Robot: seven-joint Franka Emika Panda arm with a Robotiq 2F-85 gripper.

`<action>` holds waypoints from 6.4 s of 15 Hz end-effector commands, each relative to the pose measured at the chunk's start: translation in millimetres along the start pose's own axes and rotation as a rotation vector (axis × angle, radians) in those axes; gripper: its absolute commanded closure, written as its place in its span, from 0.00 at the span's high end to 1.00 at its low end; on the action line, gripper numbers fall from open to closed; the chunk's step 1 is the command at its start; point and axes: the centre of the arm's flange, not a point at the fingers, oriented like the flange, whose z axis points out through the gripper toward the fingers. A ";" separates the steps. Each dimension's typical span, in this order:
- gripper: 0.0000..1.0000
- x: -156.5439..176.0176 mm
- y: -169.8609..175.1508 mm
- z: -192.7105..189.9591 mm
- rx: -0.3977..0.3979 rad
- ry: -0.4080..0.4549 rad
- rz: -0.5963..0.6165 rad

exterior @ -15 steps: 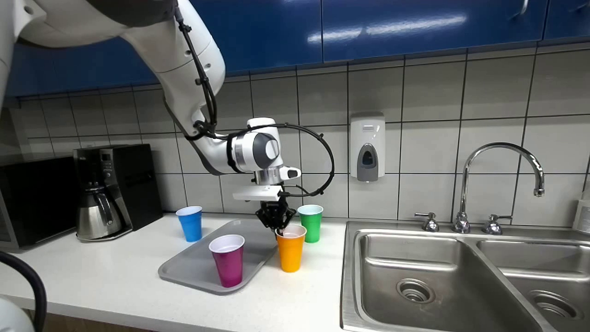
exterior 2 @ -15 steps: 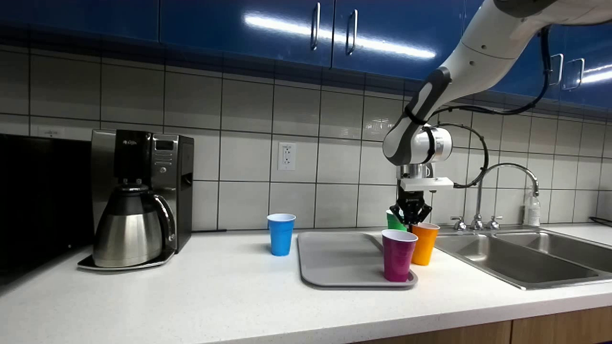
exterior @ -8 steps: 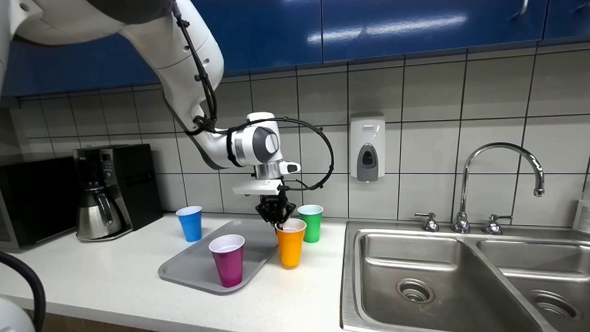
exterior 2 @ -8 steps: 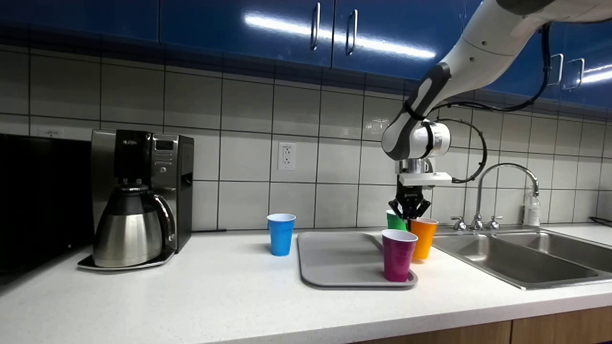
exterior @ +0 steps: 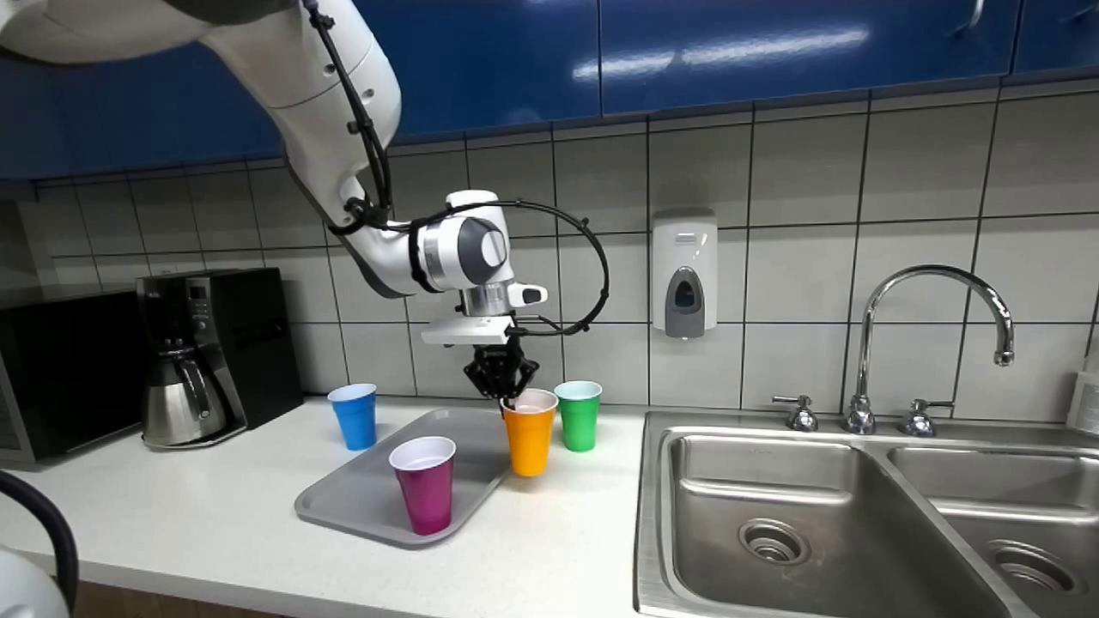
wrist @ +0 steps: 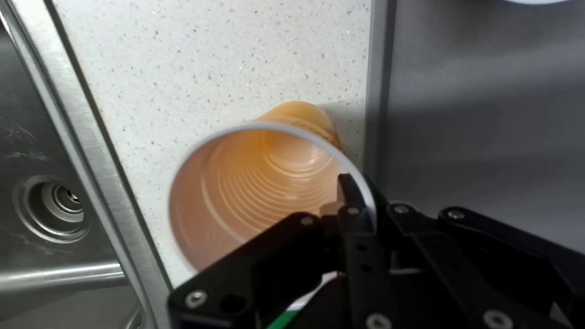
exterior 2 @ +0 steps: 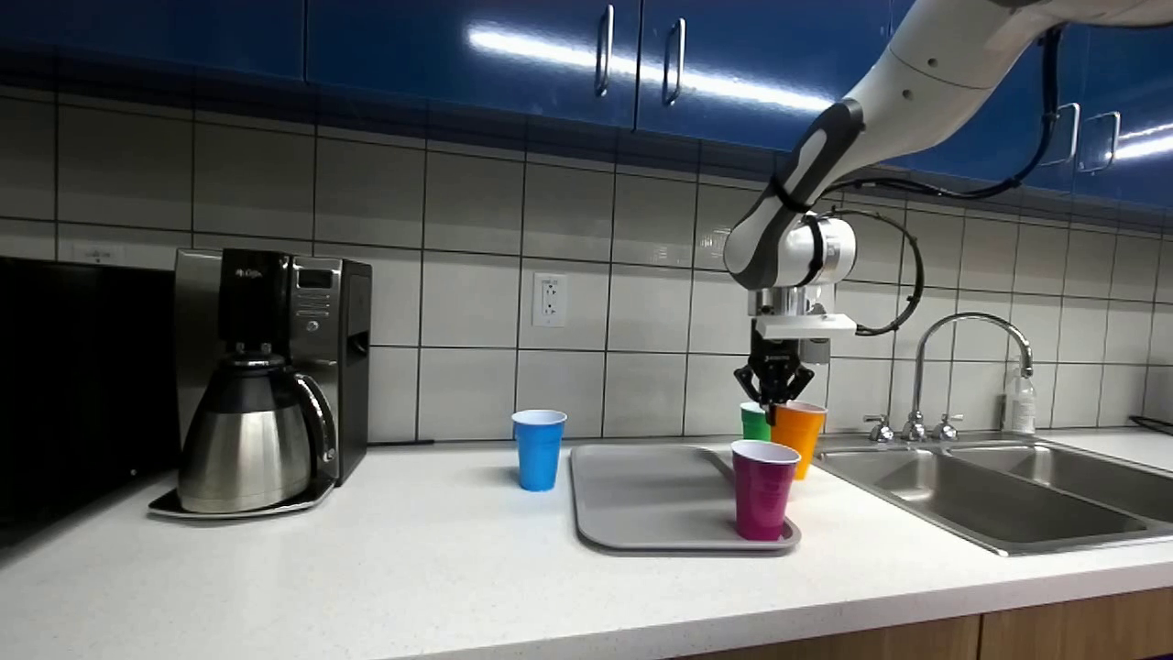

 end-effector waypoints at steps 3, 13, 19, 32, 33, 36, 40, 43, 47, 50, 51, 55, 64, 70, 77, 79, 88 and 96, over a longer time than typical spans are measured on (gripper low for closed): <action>0.01 -6.2 -30.5 -18.5 0.014 -0.019 -0.053; 0.01 -11.1 -73.7 -18.9 0.010 -0.020 -0.128; 0.01 -12.0 -91.7 -12.7 0.004 -0.025 -0.154; 0.01 -11.1 -110.1 12.1 -0.023 -0.011 -0.191; 0.01 -10.6 -111.2 13.0 -0.023 -0.007 -0.192; 0.01 -9.8 -114.1 17.4 -0.025 0.000 -0.195; 0.01 -10.3 -116.5 23.6 -0.026 0.007 -0.198; 0.01 -10.0 -117.4 24.8 -0.026 0.012 -0.200; 0.29 -10.5 -117.5 26.7 -0.031 0.012 -0.197; 0.49 -11.2 -117.5 28.0 -0.036 0.008 -0.199; 0.58 -11.4 -117.4 28.2 -0.037 0.007 -0.199; 0.86 -11.7 -115.9 24.4 -0.027 0.001 -0.201; 1.00 -7.7 -111.4 -5.0 0.018 0.021 -0.188; 1.00 4.9 -97.1 -32.6 0.035 0.048 -0.173; 1.00 35.3 -64.4 -48.7 0.027 0.063 -0.117; 1.00 46.5 -53.2 -49.5 0.023 0.059 -0.093; 1.00 96.9 -16.0 -41.5 0.000 0.045 -0.017; 1.00 132.5 4.1 -18.6 -0.020 0.025 0.023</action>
